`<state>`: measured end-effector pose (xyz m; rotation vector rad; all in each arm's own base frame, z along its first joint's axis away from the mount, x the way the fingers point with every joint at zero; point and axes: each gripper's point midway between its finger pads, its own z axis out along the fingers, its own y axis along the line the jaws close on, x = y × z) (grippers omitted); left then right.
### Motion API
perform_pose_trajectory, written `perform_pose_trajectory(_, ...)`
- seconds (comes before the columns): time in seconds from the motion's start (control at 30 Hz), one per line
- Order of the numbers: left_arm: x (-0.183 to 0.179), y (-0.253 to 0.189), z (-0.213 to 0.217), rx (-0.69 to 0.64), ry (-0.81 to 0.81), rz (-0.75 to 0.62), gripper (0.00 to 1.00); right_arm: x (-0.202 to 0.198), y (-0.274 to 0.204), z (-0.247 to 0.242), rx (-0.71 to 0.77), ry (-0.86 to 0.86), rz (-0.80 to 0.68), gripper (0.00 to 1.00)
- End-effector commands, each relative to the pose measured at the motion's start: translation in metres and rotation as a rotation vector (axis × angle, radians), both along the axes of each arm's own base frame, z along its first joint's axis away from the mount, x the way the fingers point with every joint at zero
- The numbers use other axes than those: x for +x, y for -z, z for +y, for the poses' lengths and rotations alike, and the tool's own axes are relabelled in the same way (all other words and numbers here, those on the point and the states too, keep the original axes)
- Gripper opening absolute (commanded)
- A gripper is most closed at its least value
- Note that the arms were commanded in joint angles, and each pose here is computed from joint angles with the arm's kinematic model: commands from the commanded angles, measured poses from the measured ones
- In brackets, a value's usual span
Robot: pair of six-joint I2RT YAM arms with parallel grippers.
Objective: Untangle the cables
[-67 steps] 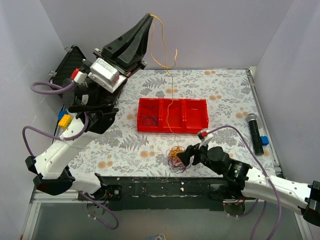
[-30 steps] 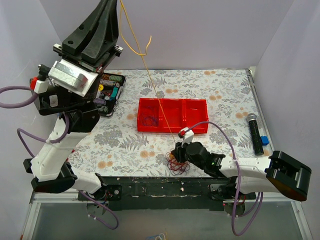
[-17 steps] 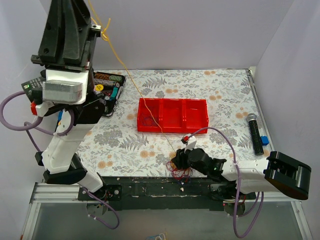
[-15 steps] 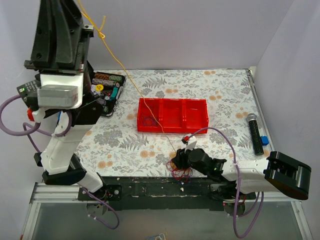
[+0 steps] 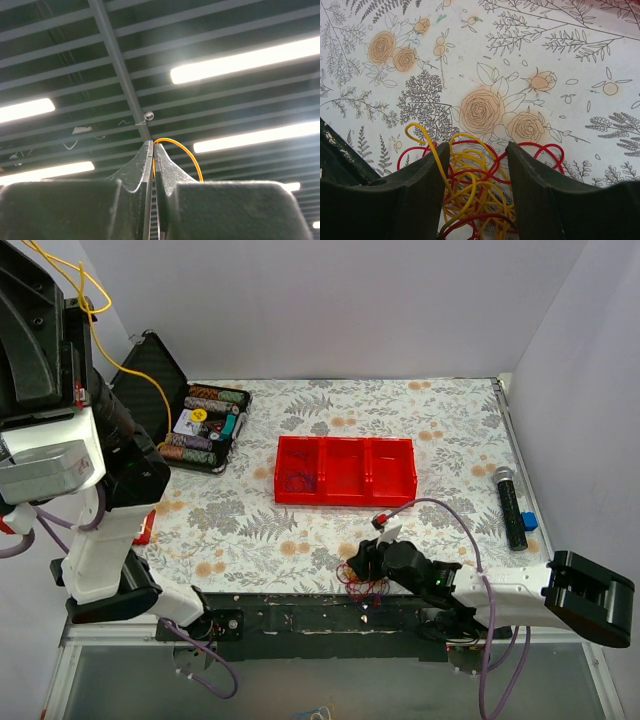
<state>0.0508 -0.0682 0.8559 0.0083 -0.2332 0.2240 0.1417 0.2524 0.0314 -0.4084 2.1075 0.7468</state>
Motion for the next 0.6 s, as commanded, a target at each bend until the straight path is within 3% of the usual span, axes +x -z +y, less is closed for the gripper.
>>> perform_pose_trajectory(0.0,0.029,0.006,-0.009,0.021,0.014,0.146,0.0,-0.004,0.015,-0.018,-0.1,0.013,0.022,0.59)
perform_pose_trajectory(0.1,0.043,0.029,-0.029,0.124,0.045,0.219,0.0,0.001,-0.011,-0.007,-0.057,-0.005,-0.028,0.63)
perform_pose_trajectory(0.27,0.07,0.07,-0.071,0.296,0.073,0.347,0.0,0.009,-0.069,0.011,0.032,-0.046,-0.127,0.8)
perform_pose_trajectory(0.57,0.118,0.113,-0.139,0.442,0.102,0.465,0.0,0.014,-0.112,-0.003,0.105,0.011,-0.193,0.82)
